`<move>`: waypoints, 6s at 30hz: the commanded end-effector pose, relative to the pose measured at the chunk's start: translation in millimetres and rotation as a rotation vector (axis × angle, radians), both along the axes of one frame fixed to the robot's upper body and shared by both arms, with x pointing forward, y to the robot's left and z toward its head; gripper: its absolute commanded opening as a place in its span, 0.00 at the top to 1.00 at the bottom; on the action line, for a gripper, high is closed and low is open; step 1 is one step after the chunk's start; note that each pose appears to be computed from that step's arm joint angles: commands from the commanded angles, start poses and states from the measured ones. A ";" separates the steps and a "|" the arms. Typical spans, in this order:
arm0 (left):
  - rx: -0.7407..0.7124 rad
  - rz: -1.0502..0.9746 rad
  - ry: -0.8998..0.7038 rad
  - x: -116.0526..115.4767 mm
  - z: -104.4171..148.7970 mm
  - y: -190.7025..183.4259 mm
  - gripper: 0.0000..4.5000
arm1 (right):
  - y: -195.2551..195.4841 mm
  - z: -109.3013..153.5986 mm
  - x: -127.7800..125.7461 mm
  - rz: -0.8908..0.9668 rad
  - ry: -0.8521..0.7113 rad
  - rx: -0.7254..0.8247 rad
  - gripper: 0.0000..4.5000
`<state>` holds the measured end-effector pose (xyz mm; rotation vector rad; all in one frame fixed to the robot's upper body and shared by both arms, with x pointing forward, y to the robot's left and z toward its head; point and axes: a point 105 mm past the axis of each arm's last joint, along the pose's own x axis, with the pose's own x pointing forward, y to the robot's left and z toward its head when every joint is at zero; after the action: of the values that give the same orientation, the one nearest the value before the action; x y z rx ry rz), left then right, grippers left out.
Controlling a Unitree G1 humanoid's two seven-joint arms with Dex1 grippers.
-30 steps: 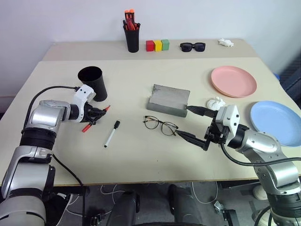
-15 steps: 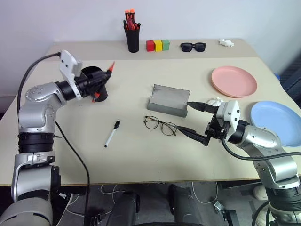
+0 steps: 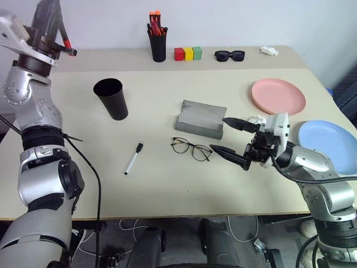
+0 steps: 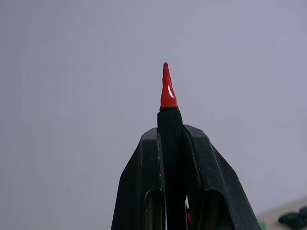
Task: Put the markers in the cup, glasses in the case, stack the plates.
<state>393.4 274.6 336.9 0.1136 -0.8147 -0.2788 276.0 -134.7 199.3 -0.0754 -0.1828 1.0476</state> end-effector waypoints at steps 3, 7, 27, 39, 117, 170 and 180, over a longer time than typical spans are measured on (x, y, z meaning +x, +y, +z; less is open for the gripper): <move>-0.054 -0.020 -0.023 1.2 -7.1 4.5 1.00 | -2.9 19.1 -1.1 -0.020 -0.065 0.028 0.00; -0.079 -0.056 0.008 10.7 -20.8 -6.8 1.00 | -1.4 17.6 -0.5 -0.018 -0.063 0.018 0.00; -0.085 -0.019 0.116 21.3 -62.9 -13.0 1.00 | -3.7 20.2 0.5 -0.039 -0.086 -0.034 0.00; -0.114 -0.057 0.158 25.7 -72.8 -18.1 0.34 | -5.9 21.6 -0.9 -0.058 -0.098 -0.059 0.00; 0.374 -0.282 1.634 -42.7 -218.6 -115.5 0.99 | -24.9 -10.4 -16.9 -0.060 -0.027 -0.158 0.00; -0.089 -0.064 0.120 15.4 -55.2 -9.4 0.99 | -14.3 32.8 9.4 -0.051 -0.118 -0.028 0.00; -0.044 -0.116 0.142 21.6 -60.3 -27.9 0.99 | -16.3 31.8 11.0 -0.082 -0.134 -0.036 0.00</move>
<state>416.6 249.2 264.4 -0.0260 -0.6501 -0.3677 291.3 -150.5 221.0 -0.1534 -0.2281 0.9764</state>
